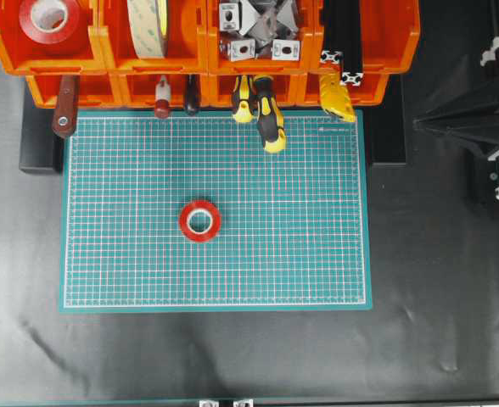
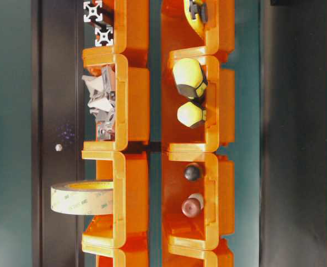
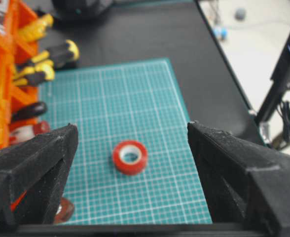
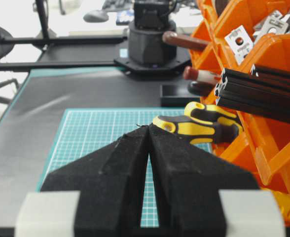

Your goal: Pick vinyl tape from container rack with left arm.

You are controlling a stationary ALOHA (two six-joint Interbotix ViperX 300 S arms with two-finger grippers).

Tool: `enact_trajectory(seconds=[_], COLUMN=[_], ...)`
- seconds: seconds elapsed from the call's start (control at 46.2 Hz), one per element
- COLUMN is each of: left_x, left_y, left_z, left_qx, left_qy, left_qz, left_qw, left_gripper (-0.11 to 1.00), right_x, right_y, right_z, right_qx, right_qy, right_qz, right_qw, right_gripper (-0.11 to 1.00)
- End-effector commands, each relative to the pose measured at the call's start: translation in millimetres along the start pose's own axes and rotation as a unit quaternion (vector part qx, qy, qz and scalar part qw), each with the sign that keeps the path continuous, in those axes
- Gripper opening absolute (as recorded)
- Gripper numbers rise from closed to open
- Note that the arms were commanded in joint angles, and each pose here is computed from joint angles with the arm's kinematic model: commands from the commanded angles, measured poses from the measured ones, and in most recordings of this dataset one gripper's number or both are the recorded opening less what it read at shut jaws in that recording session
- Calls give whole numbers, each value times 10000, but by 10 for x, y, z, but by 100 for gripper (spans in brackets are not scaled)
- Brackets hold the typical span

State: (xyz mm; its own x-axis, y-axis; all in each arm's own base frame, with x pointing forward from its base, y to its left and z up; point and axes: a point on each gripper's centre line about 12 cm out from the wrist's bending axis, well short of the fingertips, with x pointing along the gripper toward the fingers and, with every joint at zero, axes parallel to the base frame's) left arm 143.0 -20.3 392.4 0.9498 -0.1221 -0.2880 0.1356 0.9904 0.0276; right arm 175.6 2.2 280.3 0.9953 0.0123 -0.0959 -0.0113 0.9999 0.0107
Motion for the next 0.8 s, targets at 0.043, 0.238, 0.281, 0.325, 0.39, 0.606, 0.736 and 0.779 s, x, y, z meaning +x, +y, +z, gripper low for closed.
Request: enact_trajectory(seconds=[0.043,0.238,0.281,0.325,0.39,0.606,0.736,0.779], left_x=[-46,-60,-60,-60,-60,-53,-50,-55], left_y=[24,20,21,20,24,24,23,23], left_z=[-9,-39,-39,-38,-34,-24,-29,-28], left_qx=[-25,-29,-23,-29,-33,-26,-39,-39], left_qy=[-105,-113,-113,-120,-135,-189,-181,-189], left_qz=[74,60,65,59,73,74,69,69], left_qw=[9999,9999,9999,9999,9999,9998,9998,9998], left_gripper=[86,86,86,86,86,86,86,86], right_x=[10,10,10,10,10,10,10,10], right_y=[3,3,3,3,3,3,3,3], right_z=[51,49,55,53,45,50,45,43], right_qx=[-8,-8,-8,-8,-8,-8,-8,-8], right_qy=[-54,-61,-69,-61,-46,-46,-46,-38], right_qz=[8,8,8,8,8,8,8,8], right_qw=[10000,10000,10000,10000,10000,10000,10000,10000], right_gripper=[1,1,1,1,1,1,1,1])
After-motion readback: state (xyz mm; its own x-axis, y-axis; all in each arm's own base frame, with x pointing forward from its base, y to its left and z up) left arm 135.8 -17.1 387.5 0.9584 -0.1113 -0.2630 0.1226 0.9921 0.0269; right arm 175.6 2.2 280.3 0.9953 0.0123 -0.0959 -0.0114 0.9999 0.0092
